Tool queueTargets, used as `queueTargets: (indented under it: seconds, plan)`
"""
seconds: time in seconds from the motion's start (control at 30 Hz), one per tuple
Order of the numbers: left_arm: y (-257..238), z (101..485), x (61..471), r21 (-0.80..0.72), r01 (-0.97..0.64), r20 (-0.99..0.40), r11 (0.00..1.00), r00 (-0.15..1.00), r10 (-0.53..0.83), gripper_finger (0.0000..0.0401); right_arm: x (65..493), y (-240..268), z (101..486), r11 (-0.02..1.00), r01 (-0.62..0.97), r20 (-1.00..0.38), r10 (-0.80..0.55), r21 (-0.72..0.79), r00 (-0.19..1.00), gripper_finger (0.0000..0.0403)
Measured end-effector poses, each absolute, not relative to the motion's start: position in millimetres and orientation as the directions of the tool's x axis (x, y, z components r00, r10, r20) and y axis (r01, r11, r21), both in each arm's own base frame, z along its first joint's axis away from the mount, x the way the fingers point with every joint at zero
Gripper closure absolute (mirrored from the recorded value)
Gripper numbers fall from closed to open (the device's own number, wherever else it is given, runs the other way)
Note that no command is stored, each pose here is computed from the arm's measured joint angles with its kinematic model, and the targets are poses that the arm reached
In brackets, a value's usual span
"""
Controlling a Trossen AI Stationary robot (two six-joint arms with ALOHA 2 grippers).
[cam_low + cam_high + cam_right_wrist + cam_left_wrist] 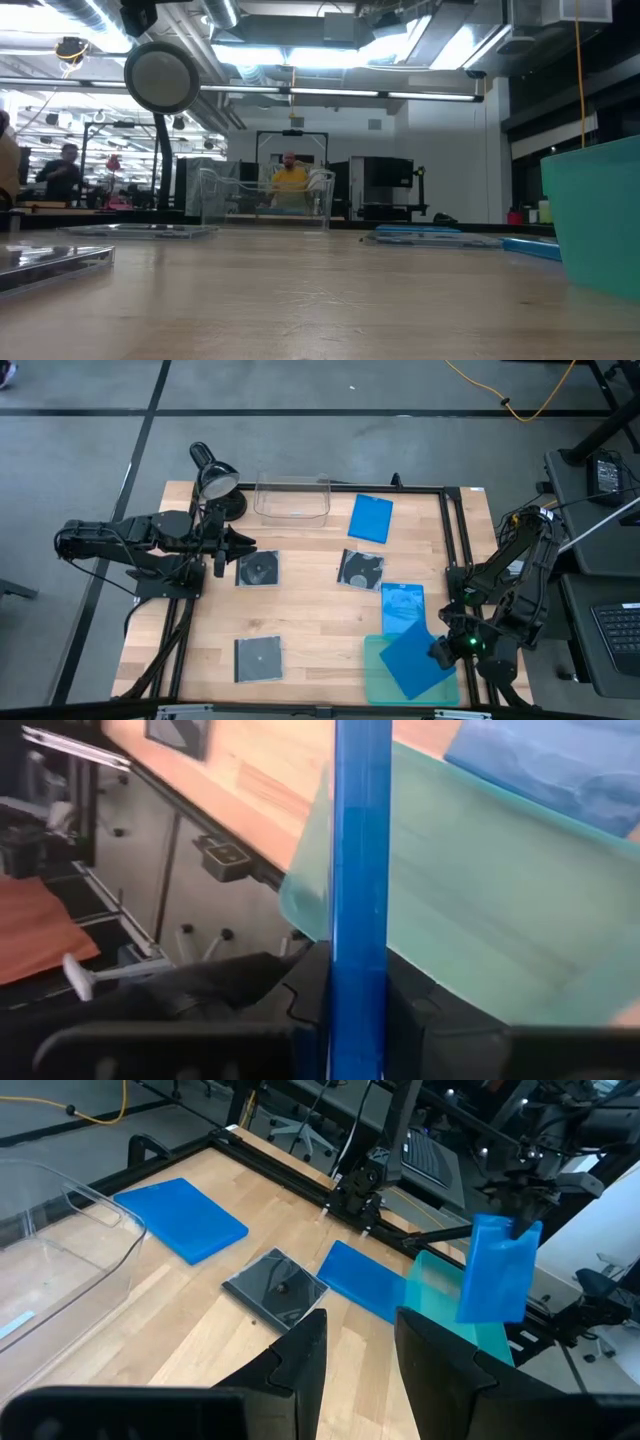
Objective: Pick & place jewel cases by type
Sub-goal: Put the bottom left blue cd case into the green bin
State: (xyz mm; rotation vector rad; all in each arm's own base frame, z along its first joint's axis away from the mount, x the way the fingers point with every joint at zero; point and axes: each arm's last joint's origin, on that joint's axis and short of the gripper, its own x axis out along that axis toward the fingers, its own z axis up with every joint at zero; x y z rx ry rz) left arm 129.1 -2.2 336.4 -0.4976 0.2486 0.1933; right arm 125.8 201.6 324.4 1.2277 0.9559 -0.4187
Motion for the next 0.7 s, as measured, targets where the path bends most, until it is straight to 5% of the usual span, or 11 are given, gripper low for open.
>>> queueTargets:
  seconds: [0.7]
  plan:
    - [-3.5,336.4,129.2,-0.447,-0.206,-0.283,0.871,0.956,0.08,0.0288,178.1,216.3,275.4,0.287,0.846,-0.888,0.04,0.449,0.458,0.0349]
